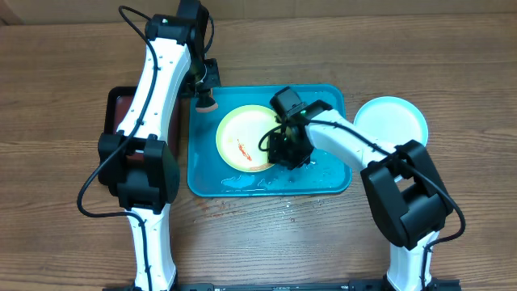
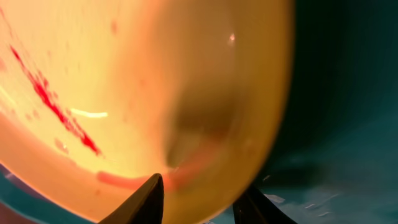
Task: Clean dirty plates on tray and stack at the side
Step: 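Drag the yellow plate with the right gripper to the tray center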
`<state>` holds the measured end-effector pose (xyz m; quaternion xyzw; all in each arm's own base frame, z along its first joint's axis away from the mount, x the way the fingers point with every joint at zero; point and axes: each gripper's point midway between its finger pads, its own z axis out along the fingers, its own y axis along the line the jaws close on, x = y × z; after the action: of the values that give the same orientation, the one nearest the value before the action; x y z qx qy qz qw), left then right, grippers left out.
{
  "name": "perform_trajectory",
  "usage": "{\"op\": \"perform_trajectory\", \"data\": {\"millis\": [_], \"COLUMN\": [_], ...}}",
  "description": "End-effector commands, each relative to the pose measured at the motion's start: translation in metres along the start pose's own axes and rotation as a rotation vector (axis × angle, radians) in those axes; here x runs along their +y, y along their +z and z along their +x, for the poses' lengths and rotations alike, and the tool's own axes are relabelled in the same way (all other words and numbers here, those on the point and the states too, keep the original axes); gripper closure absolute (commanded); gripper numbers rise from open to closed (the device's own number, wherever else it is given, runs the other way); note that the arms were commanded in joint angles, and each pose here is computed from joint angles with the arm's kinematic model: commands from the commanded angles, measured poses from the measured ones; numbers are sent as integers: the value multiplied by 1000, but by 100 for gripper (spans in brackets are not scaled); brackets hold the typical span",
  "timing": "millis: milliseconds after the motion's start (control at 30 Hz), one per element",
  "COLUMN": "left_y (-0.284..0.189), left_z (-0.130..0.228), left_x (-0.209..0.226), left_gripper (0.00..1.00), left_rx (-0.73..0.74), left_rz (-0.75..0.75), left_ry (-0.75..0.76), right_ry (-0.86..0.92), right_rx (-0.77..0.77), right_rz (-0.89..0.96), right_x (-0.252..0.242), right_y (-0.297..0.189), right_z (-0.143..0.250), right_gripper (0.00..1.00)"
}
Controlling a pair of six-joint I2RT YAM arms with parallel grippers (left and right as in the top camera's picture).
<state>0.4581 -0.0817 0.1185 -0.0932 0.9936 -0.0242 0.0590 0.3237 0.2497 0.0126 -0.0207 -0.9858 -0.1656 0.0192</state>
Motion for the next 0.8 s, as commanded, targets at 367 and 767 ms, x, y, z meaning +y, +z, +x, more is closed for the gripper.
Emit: {"op": "perform_trajectory", "data": {"millis": [367, 767], "left_y": [2, 2], "left_z": [3, 4], "left_x": [-7, -7], "left_gripper": [96, 96], "left_rx": [8, 8], "left_rz": [10, 10], "left_ry": [29, 29], "right_ry": [-441, -384], "right_rx": [-317, -319], "right_rz": [-104, -33], "right_x": [-1, 5], "right_y": [-34, -23], "right_z": [-101, -95], "right_gripper": [47, 65]}}
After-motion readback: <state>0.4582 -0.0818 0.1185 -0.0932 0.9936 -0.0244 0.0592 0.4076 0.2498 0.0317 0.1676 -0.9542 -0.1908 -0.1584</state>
